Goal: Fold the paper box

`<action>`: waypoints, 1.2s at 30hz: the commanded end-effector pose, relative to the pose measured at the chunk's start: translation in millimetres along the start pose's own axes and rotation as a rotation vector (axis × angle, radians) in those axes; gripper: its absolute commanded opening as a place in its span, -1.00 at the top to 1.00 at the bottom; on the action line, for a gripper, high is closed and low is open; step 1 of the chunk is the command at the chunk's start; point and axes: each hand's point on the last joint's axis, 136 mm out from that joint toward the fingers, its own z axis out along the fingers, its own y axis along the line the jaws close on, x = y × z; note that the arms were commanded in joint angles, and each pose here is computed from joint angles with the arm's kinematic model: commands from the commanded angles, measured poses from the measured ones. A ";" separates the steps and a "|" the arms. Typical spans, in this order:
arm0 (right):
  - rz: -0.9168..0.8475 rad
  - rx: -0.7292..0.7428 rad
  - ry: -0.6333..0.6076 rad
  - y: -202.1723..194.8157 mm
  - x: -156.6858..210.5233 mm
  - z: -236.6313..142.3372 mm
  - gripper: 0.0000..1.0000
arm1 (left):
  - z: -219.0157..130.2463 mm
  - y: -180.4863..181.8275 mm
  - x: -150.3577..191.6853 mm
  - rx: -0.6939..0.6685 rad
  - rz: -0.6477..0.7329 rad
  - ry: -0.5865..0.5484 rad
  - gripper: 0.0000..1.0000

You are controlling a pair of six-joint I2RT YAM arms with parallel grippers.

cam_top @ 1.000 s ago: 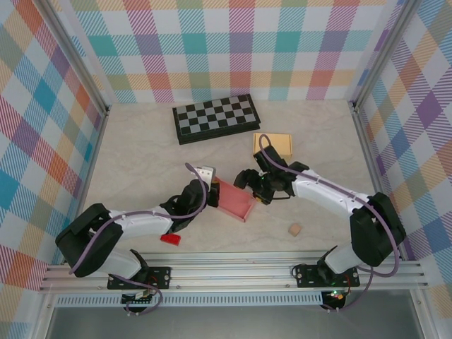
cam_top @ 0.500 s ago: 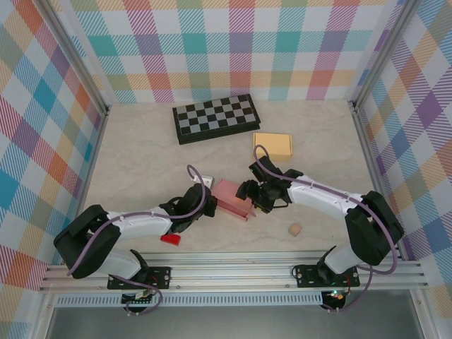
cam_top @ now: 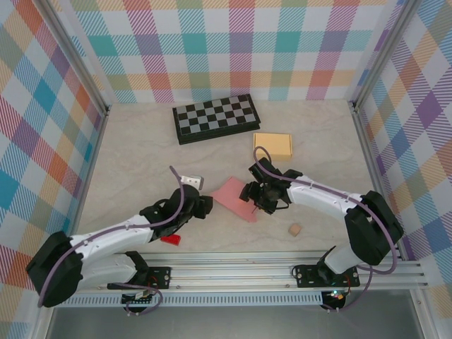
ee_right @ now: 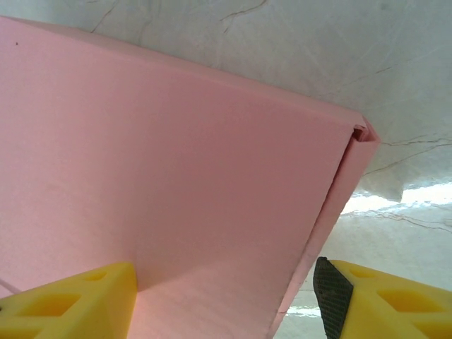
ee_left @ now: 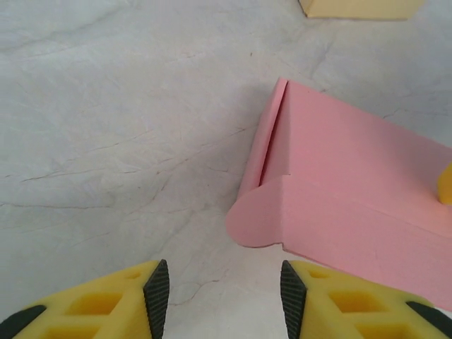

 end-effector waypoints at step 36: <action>-0.194 0.228 0.027 -34.2 -5.6 38.4 -0.49 | 35.6 -3.9 -20.3 -0.028 -0.280 0.175 -0.49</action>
